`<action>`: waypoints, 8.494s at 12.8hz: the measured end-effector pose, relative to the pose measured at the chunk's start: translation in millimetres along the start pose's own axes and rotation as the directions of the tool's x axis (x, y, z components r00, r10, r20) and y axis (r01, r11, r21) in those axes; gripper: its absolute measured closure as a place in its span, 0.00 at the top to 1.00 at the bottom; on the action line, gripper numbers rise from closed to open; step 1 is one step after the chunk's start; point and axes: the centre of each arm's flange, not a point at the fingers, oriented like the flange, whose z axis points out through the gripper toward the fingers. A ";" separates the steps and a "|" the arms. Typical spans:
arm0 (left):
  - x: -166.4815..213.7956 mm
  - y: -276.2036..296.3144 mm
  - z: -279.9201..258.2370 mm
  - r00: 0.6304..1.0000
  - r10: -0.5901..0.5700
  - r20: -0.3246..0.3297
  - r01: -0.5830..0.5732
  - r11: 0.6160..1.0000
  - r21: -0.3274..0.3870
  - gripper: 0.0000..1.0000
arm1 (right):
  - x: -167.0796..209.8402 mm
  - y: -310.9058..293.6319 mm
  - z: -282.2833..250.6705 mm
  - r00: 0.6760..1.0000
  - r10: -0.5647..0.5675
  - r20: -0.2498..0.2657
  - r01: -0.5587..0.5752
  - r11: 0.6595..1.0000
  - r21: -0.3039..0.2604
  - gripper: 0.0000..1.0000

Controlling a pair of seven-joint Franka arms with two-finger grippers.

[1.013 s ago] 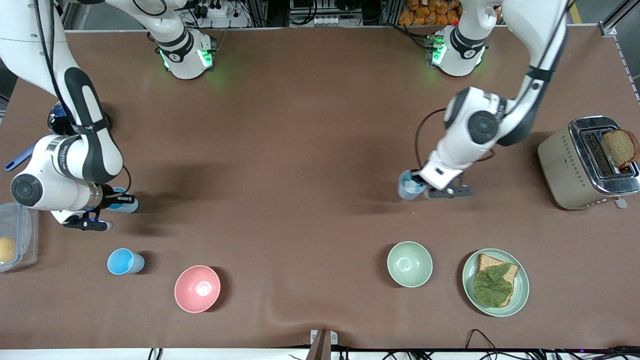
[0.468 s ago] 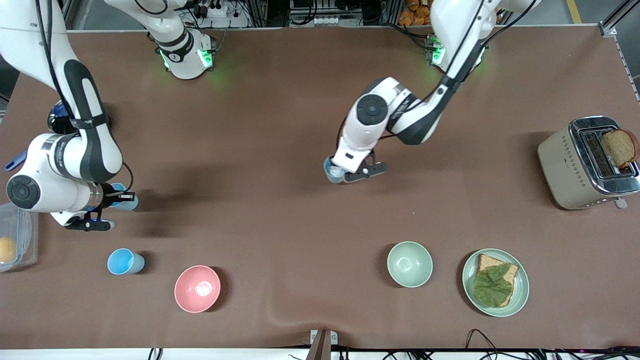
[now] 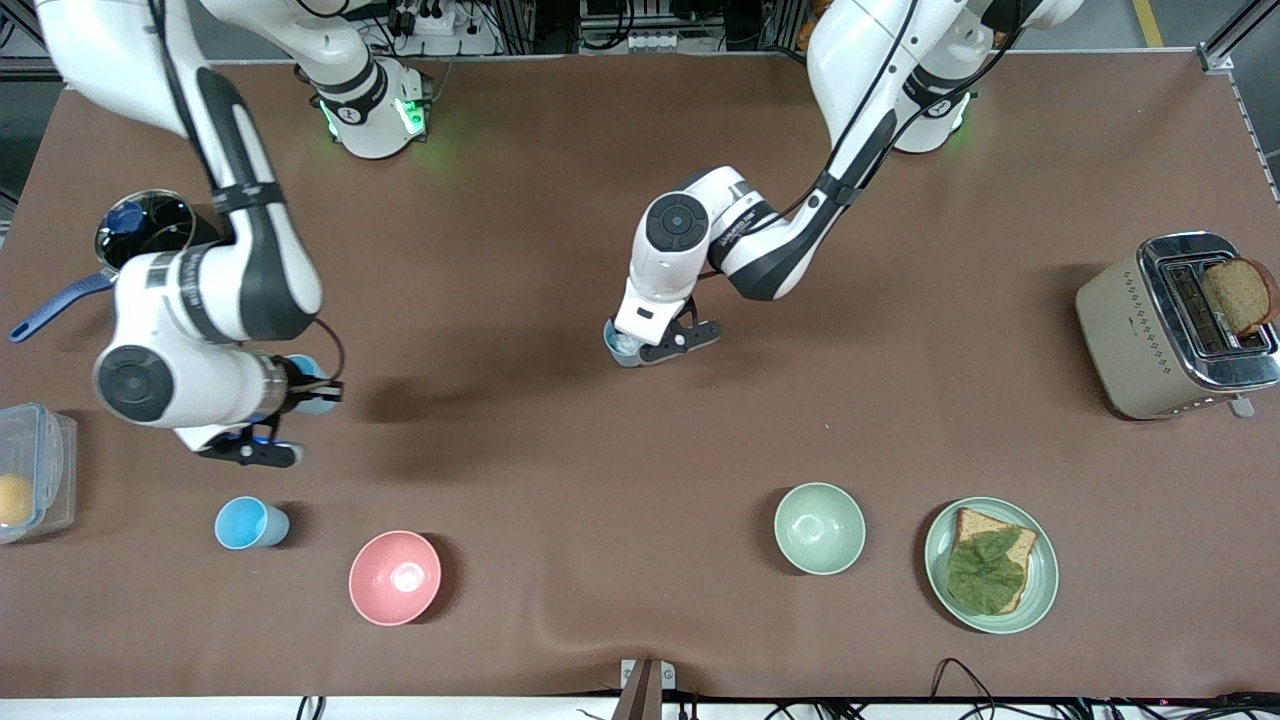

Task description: Stack blue cups with both arms

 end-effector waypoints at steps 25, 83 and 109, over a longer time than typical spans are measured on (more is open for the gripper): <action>35.3 -10.8 -47.6 0.995 -0.045 -0.085 0.051 0.997 0.064 0.87 | -146.2 -185.1 -55.9 0.973 0.163 0.165 -0.166 0.986 0.009 0.04; 211.9 -265.3 -391.7 0.937 0.335 -0.104 -0.316 0.934 0.166 1.00 | -150.5 201.0 -222.0 0.956 -0.245 -0.163 0.260 0.963 0.075 1.00; 203.1 -330.7 -457.5 0.950 0.307 -0.055 -0.298 0.945 0.136 1.00 | -155.8 201.0 -232.9 0.972 -0.178 -0.153 0.192 0.978 0.086 1.00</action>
